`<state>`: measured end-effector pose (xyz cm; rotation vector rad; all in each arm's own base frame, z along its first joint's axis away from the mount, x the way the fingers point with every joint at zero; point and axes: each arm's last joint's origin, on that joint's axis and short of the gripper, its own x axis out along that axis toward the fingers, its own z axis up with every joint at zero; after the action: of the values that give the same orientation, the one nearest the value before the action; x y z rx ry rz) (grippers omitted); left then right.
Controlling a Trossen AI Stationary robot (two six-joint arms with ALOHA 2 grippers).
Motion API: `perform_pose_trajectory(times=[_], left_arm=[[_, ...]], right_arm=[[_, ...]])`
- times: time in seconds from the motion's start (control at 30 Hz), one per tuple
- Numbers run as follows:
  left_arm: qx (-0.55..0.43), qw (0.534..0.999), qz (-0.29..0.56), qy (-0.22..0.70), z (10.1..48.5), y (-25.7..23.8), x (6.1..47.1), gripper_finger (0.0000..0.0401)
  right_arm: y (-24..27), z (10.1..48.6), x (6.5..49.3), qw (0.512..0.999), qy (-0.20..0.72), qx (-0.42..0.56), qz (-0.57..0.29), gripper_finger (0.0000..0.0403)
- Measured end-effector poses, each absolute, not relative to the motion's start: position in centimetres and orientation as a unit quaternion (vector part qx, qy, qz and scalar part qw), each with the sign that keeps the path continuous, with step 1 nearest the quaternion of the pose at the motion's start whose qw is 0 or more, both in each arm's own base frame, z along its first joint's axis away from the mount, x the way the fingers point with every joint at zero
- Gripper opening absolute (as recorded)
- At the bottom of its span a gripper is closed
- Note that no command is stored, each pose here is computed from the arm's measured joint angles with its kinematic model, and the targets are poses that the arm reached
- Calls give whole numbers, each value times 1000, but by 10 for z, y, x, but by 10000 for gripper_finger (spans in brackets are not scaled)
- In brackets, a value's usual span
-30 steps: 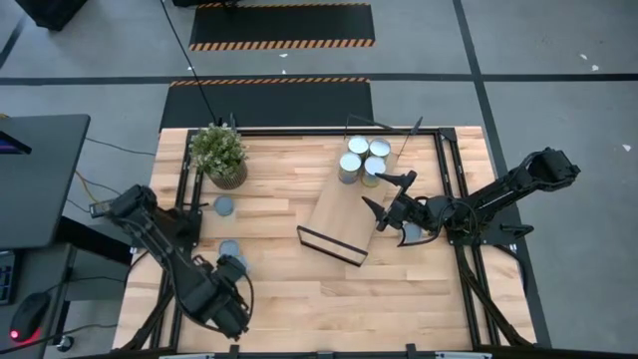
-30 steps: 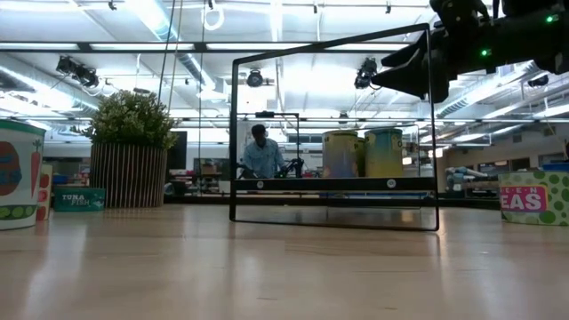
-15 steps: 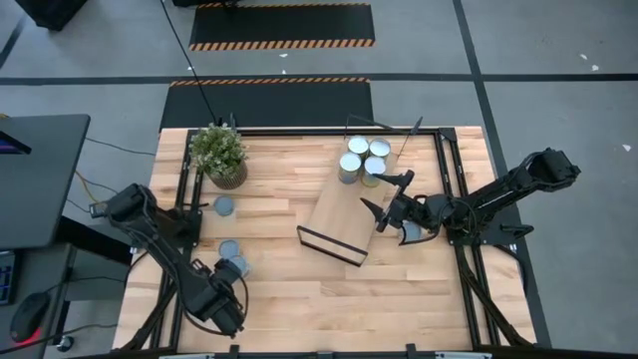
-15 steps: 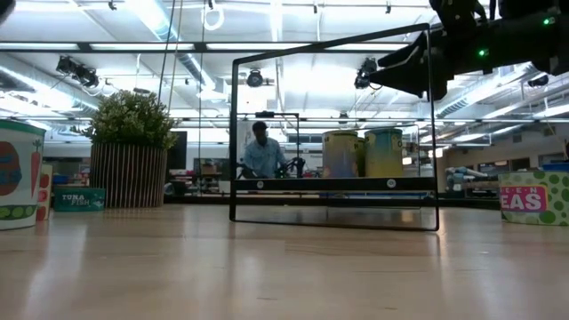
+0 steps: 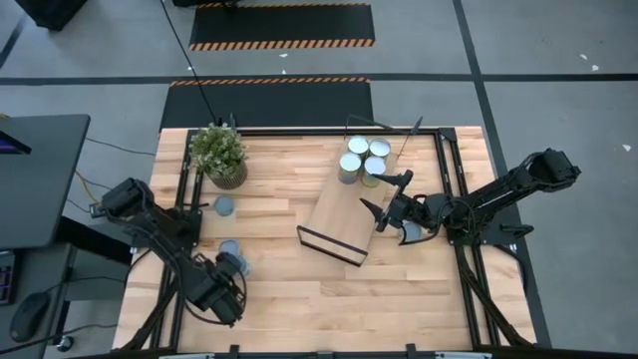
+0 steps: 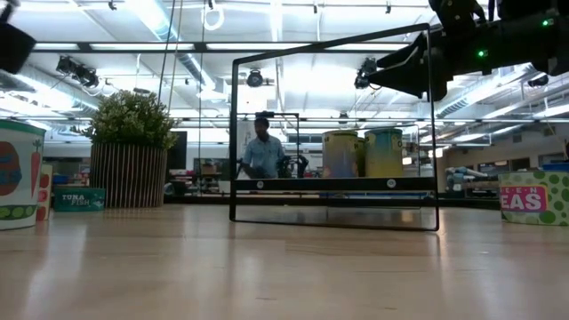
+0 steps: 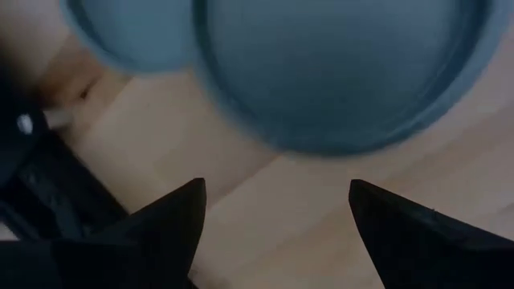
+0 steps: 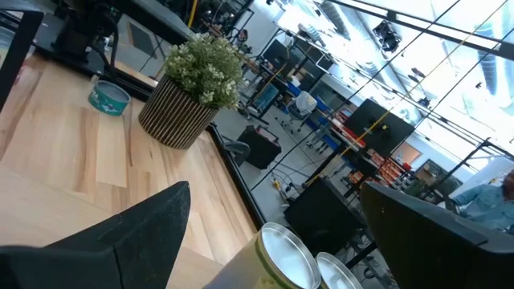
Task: Pick and place cans onto a shelf
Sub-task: Put the canned mixed vegetables on the shelf
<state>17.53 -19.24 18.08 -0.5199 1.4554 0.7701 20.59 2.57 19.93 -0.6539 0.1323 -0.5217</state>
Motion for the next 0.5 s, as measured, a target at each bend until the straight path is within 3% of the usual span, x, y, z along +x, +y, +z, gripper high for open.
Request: perform_pose_trajectory(times=[0.5], left_arm=[[-235, 651, 339, 637, 181, -180, 190, 314]], right_arm=[[26, 199, 206, 915, 62, -309, -251, 372]])
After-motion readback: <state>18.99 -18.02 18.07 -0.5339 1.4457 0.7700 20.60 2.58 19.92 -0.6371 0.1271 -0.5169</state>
